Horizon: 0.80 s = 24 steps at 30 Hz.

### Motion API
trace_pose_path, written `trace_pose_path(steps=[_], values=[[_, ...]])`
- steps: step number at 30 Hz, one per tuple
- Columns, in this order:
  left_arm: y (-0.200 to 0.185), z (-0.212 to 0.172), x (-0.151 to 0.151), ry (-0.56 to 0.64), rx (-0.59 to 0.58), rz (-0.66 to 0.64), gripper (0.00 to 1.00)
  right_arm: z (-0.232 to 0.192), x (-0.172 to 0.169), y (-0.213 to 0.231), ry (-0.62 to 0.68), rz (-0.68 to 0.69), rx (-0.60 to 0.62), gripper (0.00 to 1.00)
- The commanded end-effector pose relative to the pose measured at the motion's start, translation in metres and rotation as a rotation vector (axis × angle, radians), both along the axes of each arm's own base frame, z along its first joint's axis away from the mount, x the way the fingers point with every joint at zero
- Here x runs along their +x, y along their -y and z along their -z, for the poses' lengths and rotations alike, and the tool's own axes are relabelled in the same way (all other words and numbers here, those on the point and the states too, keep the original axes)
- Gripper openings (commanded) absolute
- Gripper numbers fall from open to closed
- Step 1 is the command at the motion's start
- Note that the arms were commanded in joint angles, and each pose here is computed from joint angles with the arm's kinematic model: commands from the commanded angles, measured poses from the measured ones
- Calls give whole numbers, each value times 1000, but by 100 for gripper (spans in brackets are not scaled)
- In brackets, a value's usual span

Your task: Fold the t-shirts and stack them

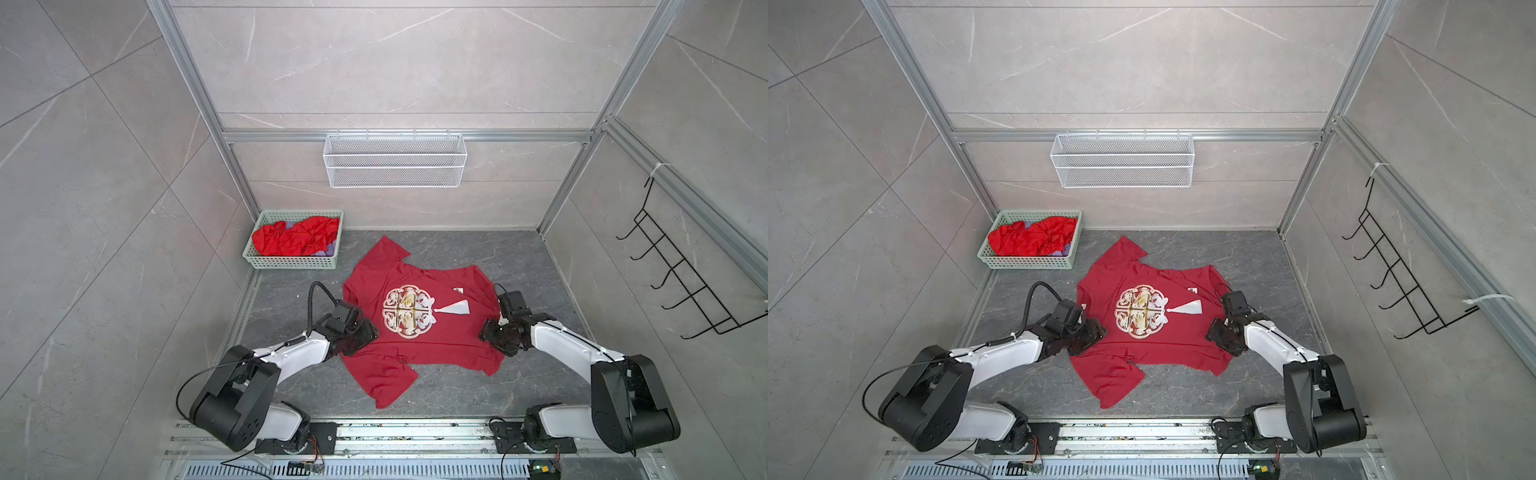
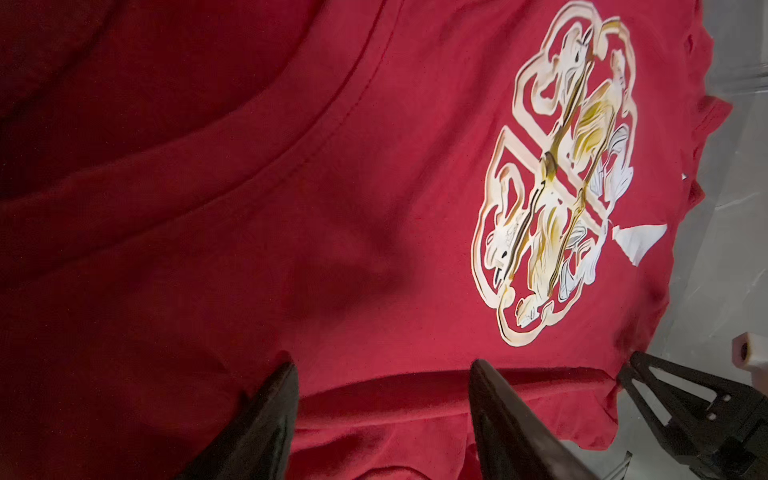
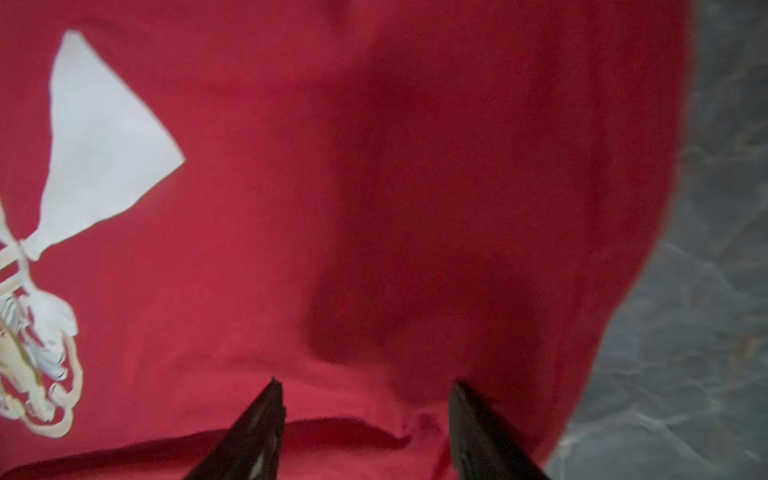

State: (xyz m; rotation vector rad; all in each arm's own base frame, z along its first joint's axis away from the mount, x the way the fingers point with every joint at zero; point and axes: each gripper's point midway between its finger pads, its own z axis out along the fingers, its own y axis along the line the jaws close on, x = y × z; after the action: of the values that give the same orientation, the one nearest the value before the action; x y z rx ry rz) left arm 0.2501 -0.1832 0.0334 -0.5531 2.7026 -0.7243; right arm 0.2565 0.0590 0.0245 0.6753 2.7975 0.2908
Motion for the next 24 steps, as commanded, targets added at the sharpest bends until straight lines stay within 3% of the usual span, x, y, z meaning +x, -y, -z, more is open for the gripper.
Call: trace_pose_path(steps=[1,7,13,18,24], values=[[-27,16,-43,-163,107,-25,68,-6,-13,11,-38,5,-60,64],[-8,-64,-3,50,111,114,69,-49,18,4,135,-26,-37,64],[3,-142,81,296,341,281,69,-103,87,-11,325,-81,-15,64],[15,-147,159,381,405,339,68,-131,139,-20,430,-112,-26,64],[24,-126,241,388,448,362,67,-141,179,-30,518,-131,-7,65]])
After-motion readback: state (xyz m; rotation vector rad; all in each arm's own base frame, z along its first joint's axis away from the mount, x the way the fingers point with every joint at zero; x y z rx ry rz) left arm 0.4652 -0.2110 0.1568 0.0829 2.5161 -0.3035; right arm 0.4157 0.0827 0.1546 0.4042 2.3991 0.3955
